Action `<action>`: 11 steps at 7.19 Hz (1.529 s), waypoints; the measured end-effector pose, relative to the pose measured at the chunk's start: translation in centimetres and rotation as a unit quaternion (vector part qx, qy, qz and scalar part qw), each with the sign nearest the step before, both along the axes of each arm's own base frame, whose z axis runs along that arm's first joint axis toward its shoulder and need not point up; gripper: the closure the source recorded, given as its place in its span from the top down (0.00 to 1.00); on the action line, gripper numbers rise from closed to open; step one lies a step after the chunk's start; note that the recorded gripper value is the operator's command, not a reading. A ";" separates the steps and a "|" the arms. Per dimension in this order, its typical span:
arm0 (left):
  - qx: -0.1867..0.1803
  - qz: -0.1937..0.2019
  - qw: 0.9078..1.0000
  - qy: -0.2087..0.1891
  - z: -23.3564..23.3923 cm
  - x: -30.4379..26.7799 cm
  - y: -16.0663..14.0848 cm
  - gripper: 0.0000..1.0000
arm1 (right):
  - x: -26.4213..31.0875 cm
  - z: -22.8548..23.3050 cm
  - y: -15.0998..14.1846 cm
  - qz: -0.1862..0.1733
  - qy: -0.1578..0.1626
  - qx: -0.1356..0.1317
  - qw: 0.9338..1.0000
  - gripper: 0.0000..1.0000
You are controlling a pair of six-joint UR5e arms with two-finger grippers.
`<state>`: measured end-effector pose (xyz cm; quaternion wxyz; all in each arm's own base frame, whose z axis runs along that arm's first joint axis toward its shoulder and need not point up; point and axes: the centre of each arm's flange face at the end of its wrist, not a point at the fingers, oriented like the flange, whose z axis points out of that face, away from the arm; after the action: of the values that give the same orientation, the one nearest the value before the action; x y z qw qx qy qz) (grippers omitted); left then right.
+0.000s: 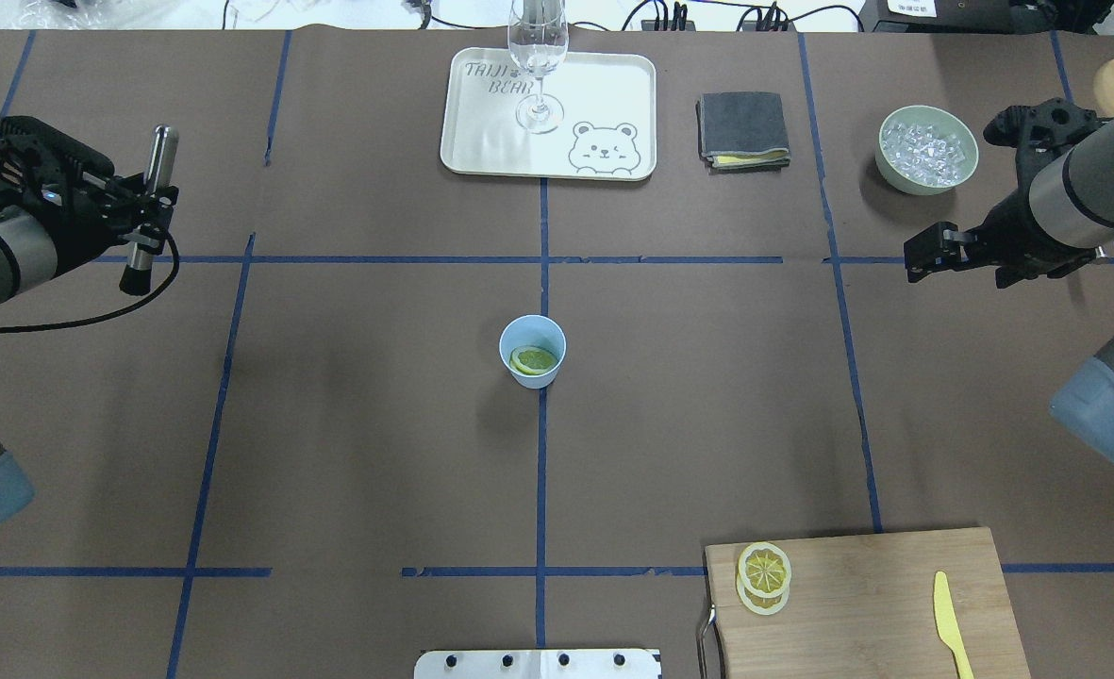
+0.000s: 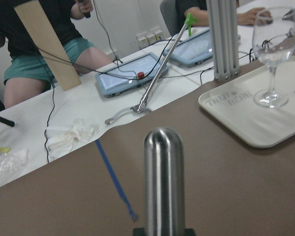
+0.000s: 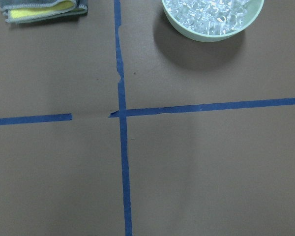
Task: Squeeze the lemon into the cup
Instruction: 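Lift the pestle out and set it back down on the table with the left gripper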
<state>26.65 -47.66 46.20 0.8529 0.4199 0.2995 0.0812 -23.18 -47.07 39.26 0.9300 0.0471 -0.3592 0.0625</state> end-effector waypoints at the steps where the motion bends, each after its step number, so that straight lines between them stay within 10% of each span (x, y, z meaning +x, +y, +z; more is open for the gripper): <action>1: -0.070 0.037 0.997 -0.026 2.6 0.3 0.2 0.00 | 0.0 0.1 -0.1 -0.002 0.000 0.001 1.000 1.00; 4: -0.311 0.068 0.946 0.064 3.6 1.8 0.9 0.00 | 0.0 0.0 0.0 -0.003 -0.003 0.003 1.000 1.00; 6: -0.397 0.047 0.911 0.099 4.2 3.8 -0.8 0.00 | 0.1 0.2 0.1 -0.003 -0.002 0.002 1.000 1.00; 11: -0.406 0.057 0.909 0.071 6.7 5.0 -2.8 0.00 | 0.3 0.3 0.3 -0.003 -0.001 0.000 1.000 1.00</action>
<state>31.68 -50.49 52.90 0.9201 0.0246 0.3898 -0.0289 -22.89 -46.74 39.61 0.9297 0.0463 -0.3606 0.0599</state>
